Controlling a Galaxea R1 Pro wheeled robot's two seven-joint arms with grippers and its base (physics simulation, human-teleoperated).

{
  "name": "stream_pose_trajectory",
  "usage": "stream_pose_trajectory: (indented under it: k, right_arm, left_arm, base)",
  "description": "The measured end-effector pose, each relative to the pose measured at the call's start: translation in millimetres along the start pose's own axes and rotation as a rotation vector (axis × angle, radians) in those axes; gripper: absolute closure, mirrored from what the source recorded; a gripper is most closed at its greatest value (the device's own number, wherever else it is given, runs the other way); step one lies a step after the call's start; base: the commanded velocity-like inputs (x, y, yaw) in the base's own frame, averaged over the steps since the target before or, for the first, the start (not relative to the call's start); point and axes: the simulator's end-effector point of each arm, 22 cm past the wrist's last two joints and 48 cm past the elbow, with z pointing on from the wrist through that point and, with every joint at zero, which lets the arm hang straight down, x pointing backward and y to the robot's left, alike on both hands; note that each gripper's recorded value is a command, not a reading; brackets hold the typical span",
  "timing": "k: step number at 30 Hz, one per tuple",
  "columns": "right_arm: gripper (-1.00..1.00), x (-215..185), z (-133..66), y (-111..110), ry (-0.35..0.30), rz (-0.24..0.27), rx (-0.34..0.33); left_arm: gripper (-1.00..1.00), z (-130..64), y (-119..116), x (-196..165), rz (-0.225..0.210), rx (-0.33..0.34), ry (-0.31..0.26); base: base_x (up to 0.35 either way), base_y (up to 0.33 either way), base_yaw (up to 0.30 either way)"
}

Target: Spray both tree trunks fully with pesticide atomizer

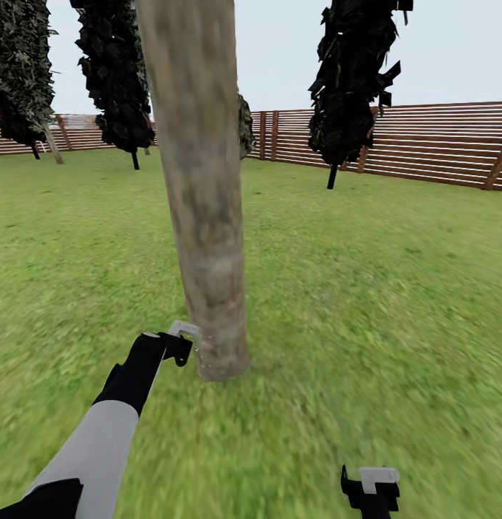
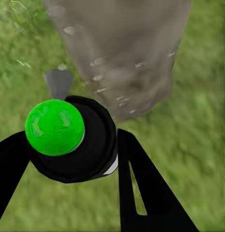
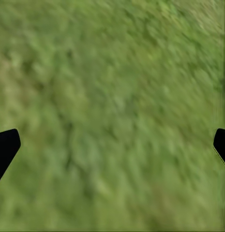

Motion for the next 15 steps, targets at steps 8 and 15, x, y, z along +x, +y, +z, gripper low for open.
stream_pose_trajectory:
  k: [8,15]
  right_arm:
    - [-1.00,0.0,0.0,0.0,0.000,0.000,0.000]
    - [-1.00,-0.1,0.0,0.2,0.000,-0.001,-0.001]
  left_arm:
    - [1.00,-0.2,0.8,-0.8,-0.006,0.001,-0.003]
    - [1.00,-0.1,1.7,-0.2,-0.012,0.000,-0.003]
  base:
    - [-0.113,-0.270,0.005]
    - [0.041,-0.261,0.241]
